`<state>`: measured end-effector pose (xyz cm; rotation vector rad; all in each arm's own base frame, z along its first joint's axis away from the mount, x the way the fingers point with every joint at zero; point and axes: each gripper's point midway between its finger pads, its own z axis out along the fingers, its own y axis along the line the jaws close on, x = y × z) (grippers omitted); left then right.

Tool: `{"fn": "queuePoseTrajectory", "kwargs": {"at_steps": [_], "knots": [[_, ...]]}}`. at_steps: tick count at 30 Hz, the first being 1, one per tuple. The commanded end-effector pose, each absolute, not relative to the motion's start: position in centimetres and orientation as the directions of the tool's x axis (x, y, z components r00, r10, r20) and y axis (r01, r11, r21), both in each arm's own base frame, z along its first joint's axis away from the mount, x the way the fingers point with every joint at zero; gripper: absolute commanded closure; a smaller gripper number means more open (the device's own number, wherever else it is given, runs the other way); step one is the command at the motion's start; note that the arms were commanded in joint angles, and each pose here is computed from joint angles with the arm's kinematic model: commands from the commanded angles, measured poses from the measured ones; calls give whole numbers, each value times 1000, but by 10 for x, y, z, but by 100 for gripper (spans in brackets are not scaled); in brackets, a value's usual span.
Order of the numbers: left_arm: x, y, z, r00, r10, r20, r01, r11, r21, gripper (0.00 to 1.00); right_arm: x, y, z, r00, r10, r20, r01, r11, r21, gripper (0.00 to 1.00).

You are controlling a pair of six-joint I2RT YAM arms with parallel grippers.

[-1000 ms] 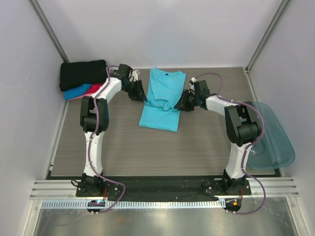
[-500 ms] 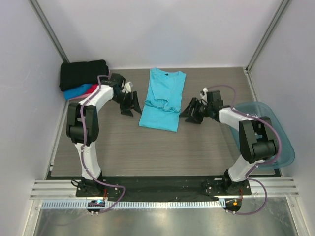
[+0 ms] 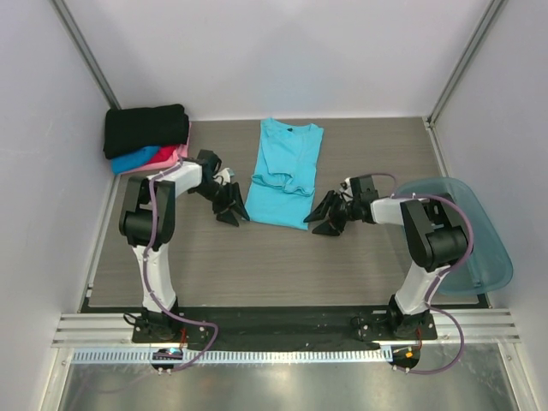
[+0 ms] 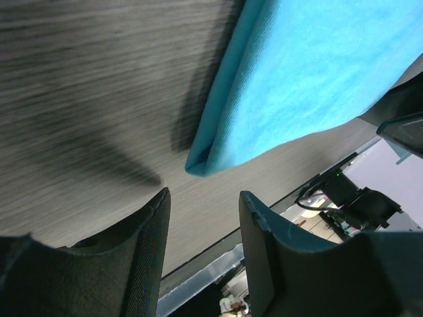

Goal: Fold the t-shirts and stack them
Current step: Fold the tshirt

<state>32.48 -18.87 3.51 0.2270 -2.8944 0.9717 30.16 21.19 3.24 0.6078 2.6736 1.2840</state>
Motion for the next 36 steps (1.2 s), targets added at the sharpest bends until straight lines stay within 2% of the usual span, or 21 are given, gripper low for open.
{"fn": "queuePoseTrajectory", "kwargs": {"at_steps": [1, 15, 17, 18, 23, 26, 27, 28, 30, 31, 32, 36], "knots": [[331, -195, 34, -984, -126, 126, -178, 762, -622, 53, 311, 223, 30, -913, 406, 48, 291, 563, 773, 43], [345, -196, 14, -982, -140, 130, -190, 778, -599, 58, 296, 220, 4, -899, 426, 99, 366, 608, 705, 45], [346, -196, 11, -981, -141, 130, -191, 780, -595, 62, 294, 218, 0, -893, 437, 105, 381, 613, 693, 47], [345, -196, 9, -981, -143, 135, -195, 782, -593, 68, 292, 216, -4, -886, 448, 116, 399, 613, 682, 48], [341, -195, 4, -976, -162, 147, -217, 782, -585, 78, 292, 215, -15, -880, 462, 112, 408, 614, 676, 59], [339, -194, 3, -975, -168, 148, -223, 781, -583, 89, 299, 216, -15, -881, 465, 90, 391, 606, 693, 63], [340, -193, 2, -975, -173, 142, -223, 785, -578, 98, 302, 217, -14, -883, 463, 79, 380, 607, 697, 65], [340, -193, 3, -975, -174, 139, -223, 785, -578, 100, 306, 217, -12, -883, 465, 65, 372, 608, 702, 66], [340, -193, 6, -975, -179, 129, -221, 781, -584, 100, 312, 218, -8, -887, 459, 45, 349, 605, 716, 78], [340, -194, 9, -976, -182, 122, -219, 778, -589, 100, 318, 217, -5, -886, 462, 33, 340, 601, 723, 91], [339, -194, 10, -975, -186, 122, -222, 775, -591, 100, 321, 217, -1, -888, 460, 23, 329, 598, 730, 98], [334, -200, 38, -975, -204, 92, -215, 741, -636, 100, 327, 206, 18, -913, 408, -22, 257, 616, 745, 98]]}}
